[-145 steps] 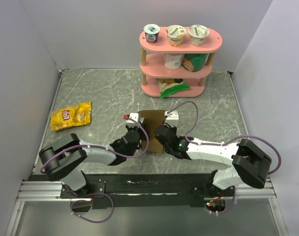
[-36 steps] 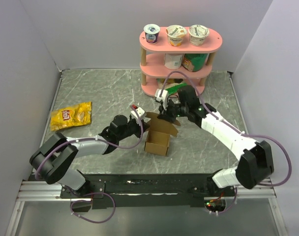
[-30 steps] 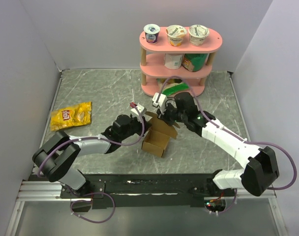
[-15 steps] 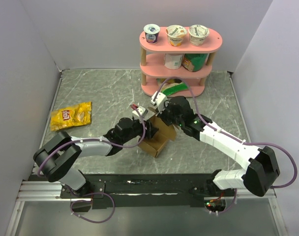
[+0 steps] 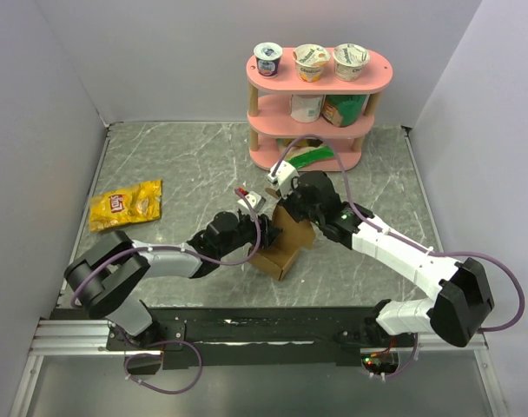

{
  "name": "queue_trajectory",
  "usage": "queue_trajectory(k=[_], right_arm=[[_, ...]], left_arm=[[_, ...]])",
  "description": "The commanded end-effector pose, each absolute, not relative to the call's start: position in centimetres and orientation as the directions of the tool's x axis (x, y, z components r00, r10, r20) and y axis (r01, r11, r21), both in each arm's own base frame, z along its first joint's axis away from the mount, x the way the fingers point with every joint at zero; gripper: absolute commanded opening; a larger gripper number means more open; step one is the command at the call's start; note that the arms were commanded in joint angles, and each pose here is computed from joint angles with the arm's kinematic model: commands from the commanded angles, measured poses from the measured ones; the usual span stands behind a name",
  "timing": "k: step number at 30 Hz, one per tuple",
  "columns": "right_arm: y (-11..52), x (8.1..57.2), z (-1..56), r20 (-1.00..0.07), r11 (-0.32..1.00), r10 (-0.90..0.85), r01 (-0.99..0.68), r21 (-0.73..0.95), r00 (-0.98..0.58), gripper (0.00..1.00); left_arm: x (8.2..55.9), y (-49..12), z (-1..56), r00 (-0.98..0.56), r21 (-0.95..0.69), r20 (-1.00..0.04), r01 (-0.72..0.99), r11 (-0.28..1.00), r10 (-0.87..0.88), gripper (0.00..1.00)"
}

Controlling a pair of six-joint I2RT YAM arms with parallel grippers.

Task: Fold the paper box

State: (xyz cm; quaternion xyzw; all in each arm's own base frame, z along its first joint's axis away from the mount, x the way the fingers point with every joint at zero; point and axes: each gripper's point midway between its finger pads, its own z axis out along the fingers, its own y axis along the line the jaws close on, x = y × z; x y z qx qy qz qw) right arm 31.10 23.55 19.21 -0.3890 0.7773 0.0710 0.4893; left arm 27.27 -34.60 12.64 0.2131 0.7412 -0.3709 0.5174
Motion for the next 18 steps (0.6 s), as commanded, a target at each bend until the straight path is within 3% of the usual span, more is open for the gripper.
queue_trajectory(k=[1,6,9,10,13,18], right_arm=[[24.9,32.2,21.8,-0.869,0.725,-0.463,-0.639,-0.257,-0.176,0.0],[24.9,32.3,21.9,-0.867,0.734,-0.465,-0.626,-0.263,-0.18,0.0],[24.7,32.3,22.1,-0.863,0.729,-0.475,-0.626,-0.276,-0.172,0.0],[24.6,32.1,22.3,-0.864,0.725,-0.475,-0.63,-0.278,-0.165,0.0],[24.5,31.7,22.6,-0.864,0.718,-0.478,-0.638,-0.279,-0.16,0.0],[24.3,31.3,23.5,-0.864,0.724,-0.474,-0.635,-0.269,-0.174,0.0]], left_arm=[[25.9,-37.2,15.6,-0.318,-0.338,-0.939,0.785,0.519,-0.131,0.52],[25.3,-37.8,15.7,-0.3,-0.324,-0.945,0.811,0.486,-0.129,0.6],[26.2,-35.7,15.2,-0.283,-0.296,-0.952,0.756,0.583,-0.117,0.71],[26.5,-34.8,16.2,-0.26,-0.283,-0.957,0.737,0.614,-0.129,0.8],[26.5,-32.6,16.7,-0.233,-0.229,-0.969,0.701,0.675,-0.087,0.92],[25.9,-30.9,19.7,-0.166,-0.175,-0.983,0.692,0.701,-0.082,0.99]])
